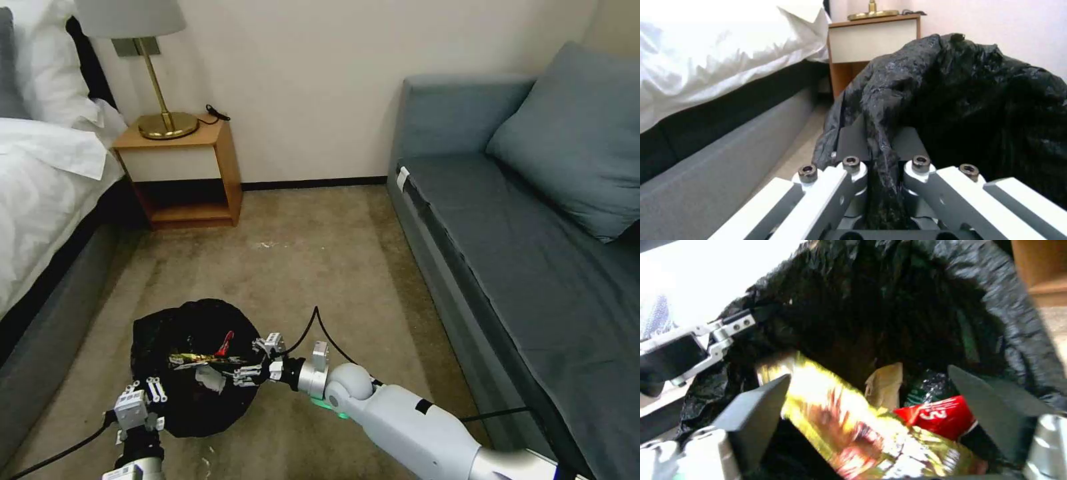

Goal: Pick up the trash bin, then pick up the garbage on the floor and place it into the trash bin.

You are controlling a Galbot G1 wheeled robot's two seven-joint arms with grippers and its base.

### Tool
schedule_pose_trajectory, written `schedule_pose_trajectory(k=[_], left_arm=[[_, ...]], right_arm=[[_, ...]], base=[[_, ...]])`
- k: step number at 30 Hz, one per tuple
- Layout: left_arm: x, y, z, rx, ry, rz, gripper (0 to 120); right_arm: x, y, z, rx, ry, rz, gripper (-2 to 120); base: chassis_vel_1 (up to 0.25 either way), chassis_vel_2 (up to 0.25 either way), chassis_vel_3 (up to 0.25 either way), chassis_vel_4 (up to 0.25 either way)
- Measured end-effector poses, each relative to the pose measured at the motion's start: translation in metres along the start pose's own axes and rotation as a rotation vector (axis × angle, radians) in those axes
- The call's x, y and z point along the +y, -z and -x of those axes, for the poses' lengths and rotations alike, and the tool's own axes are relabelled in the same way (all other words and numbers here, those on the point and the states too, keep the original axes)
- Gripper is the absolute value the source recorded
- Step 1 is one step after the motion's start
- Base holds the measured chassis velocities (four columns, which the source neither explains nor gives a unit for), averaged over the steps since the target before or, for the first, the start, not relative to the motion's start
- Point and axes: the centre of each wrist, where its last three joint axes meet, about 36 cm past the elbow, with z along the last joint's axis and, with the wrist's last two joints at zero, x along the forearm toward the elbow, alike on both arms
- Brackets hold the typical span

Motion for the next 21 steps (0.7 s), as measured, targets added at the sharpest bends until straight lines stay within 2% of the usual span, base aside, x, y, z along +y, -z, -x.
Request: schedule_pose_trajectory(k=[1, 4, 14, 16, 19, 20, 21], left_arm=[[0.001, -0.001, 0.0, 0.001, 0.003, 0.0, 5], [0.001, -0.002, 0.0, 0.003, 0.01, -0.005, 5], [0.003, -0.004, 0.001, 0.01, 0.051, -0.048, 5], [0.003, -0.004, 0.003, 0.015, 0.076, -0.088, 5], [0.005, -0.002, 0.01, 0.028, 0.138, -0.195, 5], [0.005, -0.002, 0.01, 0.028, 0.138, -0.195, 5], [0.006, 0.0, 0.013, 0.033, 0.164, -0.241, 5]], right_arm=[[-0.001, 0.001, -0.002, -0.007, -0.006, -0.002, 98], [-0.002, 0.005, -0.006, -0.034, -0.023, -0.005, 100], [-0.013, 0.033, -0.018, -0.166, -0.098, 0.024, 100], [-0.02, 0.043, -0.027, -0.211, -0.136, 0.041, 100], [-0.033, 0.053, -0.05, -0.26, -0.2, 0.056, 100], [-0.033, 0.053, -0.05, -0.26, -0.2, 0.056, 100], [-0.035, 0.054, -0.057, -0.267, -0.215, 0.061, 100]], base=[[0.0, 0.0, 0.0, 0.0], [0.0, 0.0, 0.0, 0.0], [0.0, 0.0, 0.0, 0.0], [0.0, 0.0, 0.0, 0.0], [0.0, 0.0, 0.0, 0.0], [0.0, 0.0, 0.0, 0.0], [0.0, 0.0, 0.0, 0.0]])
